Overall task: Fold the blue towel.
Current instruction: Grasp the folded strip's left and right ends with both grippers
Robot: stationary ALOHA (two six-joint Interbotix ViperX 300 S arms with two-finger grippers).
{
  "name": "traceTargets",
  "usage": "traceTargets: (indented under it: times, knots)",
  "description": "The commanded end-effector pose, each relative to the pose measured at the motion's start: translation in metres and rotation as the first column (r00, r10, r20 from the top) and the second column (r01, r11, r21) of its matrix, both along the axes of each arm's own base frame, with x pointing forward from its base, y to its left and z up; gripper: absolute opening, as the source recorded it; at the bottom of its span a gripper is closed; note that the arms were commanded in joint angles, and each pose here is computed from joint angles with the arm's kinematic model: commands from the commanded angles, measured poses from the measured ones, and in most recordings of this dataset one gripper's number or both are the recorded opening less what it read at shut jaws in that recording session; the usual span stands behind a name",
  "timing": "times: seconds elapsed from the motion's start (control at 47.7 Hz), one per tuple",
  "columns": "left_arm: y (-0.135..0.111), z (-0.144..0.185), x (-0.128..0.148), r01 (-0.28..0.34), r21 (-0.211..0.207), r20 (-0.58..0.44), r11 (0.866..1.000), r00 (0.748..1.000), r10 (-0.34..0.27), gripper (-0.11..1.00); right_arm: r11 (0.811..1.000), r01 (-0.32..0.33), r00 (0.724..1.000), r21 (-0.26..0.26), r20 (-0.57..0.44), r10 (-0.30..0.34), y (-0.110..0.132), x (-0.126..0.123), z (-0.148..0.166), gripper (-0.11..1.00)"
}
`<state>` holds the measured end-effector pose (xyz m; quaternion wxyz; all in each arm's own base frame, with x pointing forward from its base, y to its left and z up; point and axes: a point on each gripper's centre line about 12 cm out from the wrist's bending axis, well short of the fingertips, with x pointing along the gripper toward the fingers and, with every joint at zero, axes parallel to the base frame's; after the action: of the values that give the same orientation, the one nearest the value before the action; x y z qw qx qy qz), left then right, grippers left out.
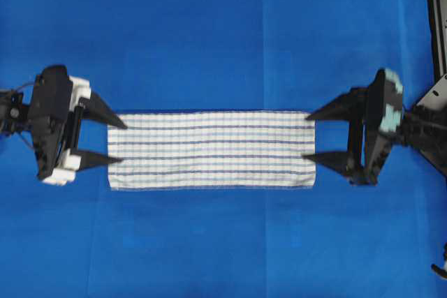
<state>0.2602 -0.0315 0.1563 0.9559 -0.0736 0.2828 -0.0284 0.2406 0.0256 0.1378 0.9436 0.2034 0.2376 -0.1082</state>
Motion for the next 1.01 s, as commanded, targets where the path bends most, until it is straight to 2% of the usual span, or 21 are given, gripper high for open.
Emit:
traceTargets:
  times: [0.0,0.126,0.273,0.545,0.776,0.86,0.986]
  knots:
    - [0.010,0.003,0.004,-0.035,0.005,0.010,0.999,0.999,0.035,0.69,0.999,0.046,0.999,-0.006,-0.014,-0.046,-0.014,0.001,0.000,0.81]
    - [0.026,-0.011,0.004,-0.092,0.012,-0.034,0.996,0.995,0.093,0.69,0.997,0.073,0.994,-0.036,-0.073,-0.075,-0.028,0.002,-0.008,0.81]
    - [0.037,-0.039,0.003,-0.132,0.023,-0.102,0.991,0.986,0.134,0.69,0.993,0.102,0.980,-0.062,-0.162,-0.111,-0.038,0.002,-0.030,0.81]
    - [0.041,-0.070,0.005,-0.145,0.031,-0.164,0.989,0.975,0.149,0.69,0.991,0.102,0.960,-0.086,-0.252,-0.121,-0.038,0.014,-0.055,0.80]
    - [0.041,-0.088,0.002,-0.151,0.033,-0.230,0.988,0.961,0.155,0.66,0.993,0.088,0.959,-0.083,-0.263,-0.107,-0.034,0.018,-0.058,0.78]
    - [0.041,-0.088,0.001,-0.150,0.034,-0.233,0.988,0.960,0.154,0.57,0.994,0.078,0.958,-0.081,-0.269,-0.097,-0.031,0.017,-0.059,0.72]
    - [0.040,-0.089,-0.001,-0.149,0.036,-0.251,0.988,0.956,0.153,0.35,0.995,0.067,0.957,-0.073,-0.277,-0.085,-0.029,0.017,-0.059,0.41]
